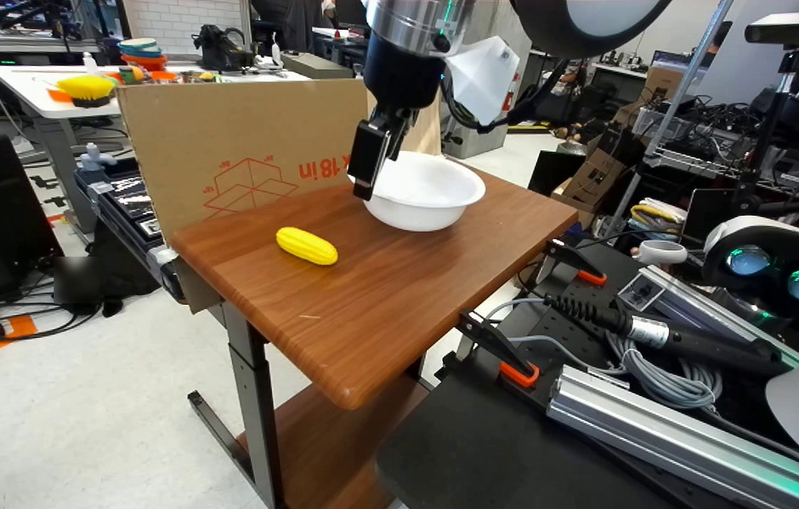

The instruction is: Pick up the yellow object and put it in the bowl

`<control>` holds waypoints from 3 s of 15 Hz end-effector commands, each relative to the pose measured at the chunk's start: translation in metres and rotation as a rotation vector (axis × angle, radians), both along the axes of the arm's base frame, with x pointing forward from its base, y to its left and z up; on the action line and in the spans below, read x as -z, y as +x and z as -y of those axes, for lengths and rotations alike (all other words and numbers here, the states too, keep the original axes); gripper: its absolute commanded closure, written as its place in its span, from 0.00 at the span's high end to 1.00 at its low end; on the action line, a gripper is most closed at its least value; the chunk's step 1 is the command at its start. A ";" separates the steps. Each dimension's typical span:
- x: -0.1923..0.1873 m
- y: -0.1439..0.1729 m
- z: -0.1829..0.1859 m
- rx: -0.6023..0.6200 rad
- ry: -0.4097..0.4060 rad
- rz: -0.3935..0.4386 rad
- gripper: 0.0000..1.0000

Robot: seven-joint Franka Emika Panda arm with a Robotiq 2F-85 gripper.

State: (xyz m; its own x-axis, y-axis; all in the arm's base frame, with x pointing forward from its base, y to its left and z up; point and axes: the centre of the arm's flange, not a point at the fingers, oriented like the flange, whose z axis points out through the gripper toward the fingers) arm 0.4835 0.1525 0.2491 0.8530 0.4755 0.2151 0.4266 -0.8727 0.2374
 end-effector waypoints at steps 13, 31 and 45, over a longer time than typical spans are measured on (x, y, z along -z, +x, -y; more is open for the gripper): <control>0.060 0.046 -0.091 -0.089 0.005 -0.109 1.00; 0.065 0.046 -0.072 0.006 0.095 -0.222 0.08; -0.072 0.018 0.081 0.275 0.139 -0.028 0.08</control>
State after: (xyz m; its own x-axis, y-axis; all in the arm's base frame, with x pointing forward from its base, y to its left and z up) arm 0.5133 0.1371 0.3159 0.9274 0.2770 0.2512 0.2649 -0.9608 0.0815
